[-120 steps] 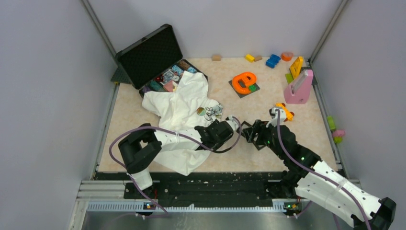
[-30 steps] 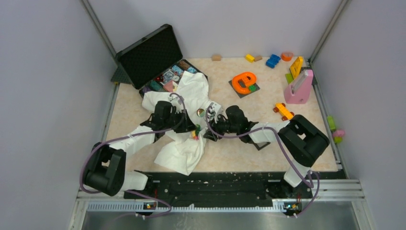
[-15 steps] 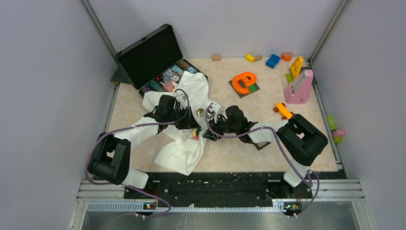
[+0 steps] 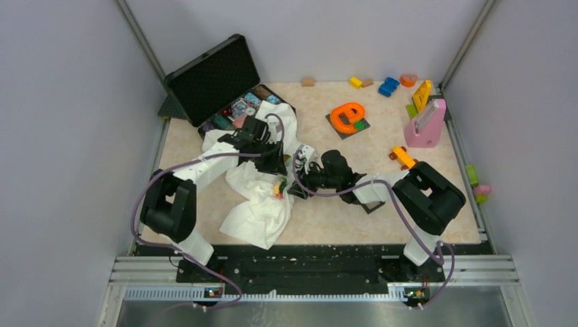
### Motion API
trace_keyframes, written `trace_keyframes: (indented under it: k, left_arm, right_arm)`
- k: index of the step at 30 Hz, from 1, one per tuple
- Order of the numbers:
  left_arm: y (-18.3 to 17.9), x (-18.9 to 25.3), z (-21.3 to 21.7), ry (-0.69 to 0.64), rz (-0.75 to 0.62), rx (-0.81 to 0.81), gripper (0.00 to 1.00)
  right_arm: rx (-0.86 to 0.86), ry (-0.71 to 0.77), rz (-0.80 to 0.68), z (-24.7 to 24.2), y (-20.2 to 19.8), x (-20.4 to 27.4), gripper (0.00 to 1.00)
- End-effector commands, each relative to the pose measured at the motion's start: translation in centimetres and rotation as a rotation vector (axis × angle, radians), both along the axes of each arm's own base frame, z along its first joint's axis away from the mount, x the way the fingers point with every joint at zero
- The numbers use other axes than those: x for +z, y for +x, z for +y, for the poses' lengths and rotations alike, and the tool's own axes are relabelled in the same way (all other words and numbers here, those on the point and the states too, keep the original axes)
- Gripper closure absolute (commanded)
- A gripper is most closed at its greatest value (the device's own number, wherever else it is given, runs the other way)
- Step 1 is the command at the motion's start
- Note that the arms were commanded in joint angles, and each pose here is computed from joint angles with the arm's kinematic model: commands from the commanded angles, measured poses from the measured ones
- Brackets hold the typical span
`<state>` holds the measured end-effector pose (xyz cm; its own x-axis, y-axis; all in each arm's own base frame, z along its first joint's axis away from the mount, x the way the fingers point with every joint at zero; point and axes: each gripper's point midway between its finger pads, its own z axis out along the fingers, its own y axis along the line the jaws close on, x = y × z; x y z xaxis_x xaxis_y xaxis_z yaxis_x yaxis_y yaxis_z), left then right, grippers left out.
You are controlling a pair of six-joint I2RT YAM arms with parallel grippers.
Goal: Remove the brooch from the garment
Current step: Adjust the brooch on the clothes.
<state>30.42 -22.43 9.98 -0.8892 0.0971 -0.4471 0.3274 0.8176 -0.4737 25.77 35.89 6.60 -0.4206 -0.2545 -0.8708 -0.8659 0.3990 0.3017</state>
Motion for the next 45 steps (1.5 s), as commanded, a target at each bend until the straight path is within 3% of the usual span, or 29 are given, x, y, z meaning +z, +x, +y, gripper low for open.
trace_keyframes:
  k: [1, 17, 19, 22, 27, 33, 38, 45]
  left_arm:
    - [-0.2, 0.0, -0.4, 0.095, 0.033, -0.07, 0.58]
    - [-0.9, -2.3, 0.0, 0.243, 0.137, -0.108, 0.73]
    - [-1.1, -2.3, 0.0, 0.25, 0.144, -0.113, 0.8]
    - [-1.3, -2.1, 0.1, 0.26, 0.145, -0.109, 1.0]
    - [-1.9, -1.1, 0.2, 0.249, 0.112, -0.102, 1.0]
    - [-1.6, 2.5, 1.1, 0.203, -0.142, -0.003, 1.0]
    - [-0.3, 6.2, 3.5, 0.32, -0.49, 0.129, 1.0]
    - [0.0, 12.9, 5.1, 0.172, -0.913, 0.304, 1.0]
  right_arm:
    - [-0.003, 0.067, -0.074, 0.5, 0.5, 2.7, 0.6]
    - [-0.181, 0.106, -0.214, -2.9, 1.8, 5.7, 0.62]
    - [-0.187, 0.109, -0.221, -3.1, 1.8, 5.9, 0.62]
    - [-0.187, 0.11, -0.22, -3.1, 1.8, 6.0, 0.62]
    - [-0.152, 0.123, -0.218, -2.8, 1.3, 6.3, 0.62]
    - [-0.084, 0.153, -0.209, -2.0, 0.4, 7.2, 0.59]
    - [-0.118, 0.183, -0.163, -1.5, 0.9, 8.5, 0.58]
    - [-0.155, 0.241, -0.11, -0.9, 1.3, 12.4, 0.56]
